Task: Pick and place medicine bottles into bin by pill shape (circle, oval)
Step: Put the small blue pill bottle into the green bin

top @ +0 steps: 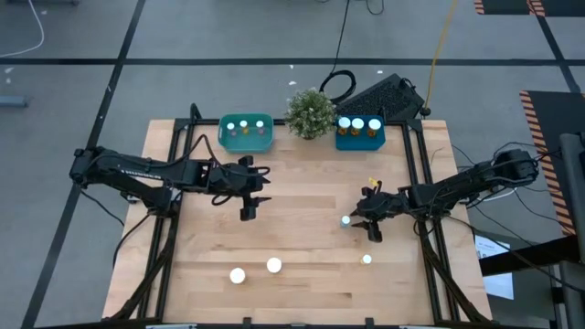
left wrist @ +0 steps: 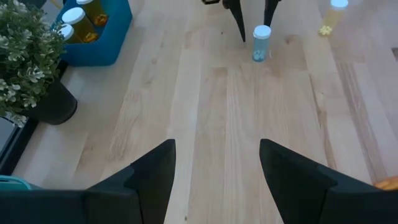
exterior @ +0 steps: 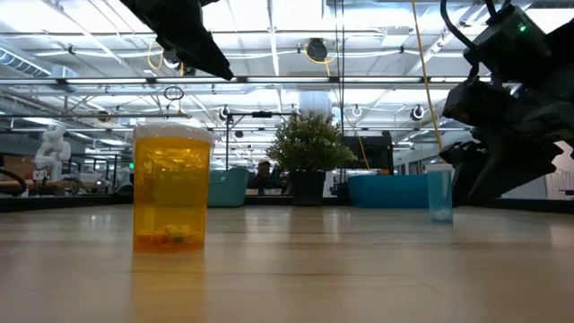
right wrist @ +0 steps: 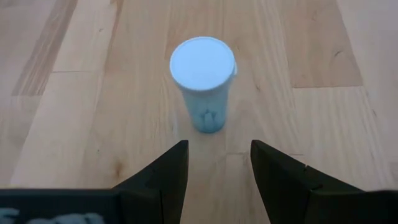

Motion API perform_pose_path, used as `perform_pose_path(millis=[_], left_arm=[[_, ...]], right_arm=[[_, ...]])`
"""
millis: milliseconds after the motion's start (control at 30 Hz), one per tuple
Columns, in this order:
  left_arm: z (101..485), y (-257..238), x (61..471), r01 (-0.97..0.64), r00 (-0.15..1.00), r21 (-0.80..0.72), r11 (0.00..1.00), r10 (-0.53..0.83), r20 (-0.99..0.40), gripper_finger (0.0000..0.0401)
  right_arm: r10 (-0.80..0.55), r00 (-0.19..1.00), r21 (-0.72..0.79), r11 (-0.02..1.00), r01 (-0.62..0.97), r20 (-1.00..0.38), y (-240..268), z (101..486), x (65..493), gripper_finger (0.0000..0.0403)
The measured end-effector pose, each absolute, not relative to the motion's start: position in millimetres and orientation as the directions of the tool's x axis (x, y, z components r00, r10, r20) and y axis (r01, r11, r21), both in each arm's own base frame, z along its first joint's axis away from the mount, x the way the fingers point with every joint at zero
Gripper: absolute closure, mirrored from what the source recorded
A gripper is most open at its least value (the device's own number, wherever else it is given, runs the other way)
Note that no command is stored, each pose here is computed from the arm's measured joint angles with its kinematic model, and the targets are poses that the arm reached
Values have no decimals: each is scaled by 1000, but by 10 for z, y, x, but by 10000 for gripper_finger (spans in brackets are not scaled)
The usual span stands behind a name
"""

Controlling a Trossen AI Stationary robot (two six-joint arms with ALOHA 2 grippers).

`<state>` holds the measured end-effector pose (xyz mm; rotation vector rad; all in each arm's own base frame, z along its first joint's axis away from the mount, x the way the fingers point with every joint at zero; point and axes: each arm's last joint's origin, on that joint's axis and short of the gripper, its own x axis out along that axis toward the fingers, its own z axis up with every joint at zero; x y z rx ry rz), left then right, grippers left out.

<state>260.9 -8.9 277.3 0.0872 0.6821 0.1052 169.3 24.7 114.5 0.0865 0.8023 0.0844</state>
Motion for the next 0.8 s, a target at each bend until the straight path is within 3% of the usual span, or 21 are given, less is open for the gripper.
perform_pose_path(millis=[800], left_arm=[[2800, -88, 2632, -80, 793, 101, 992, 125, -596, 164]], right_arm=[[132, 717, 77, 991, -110, -684, 268, 1080, 1798, 236]])
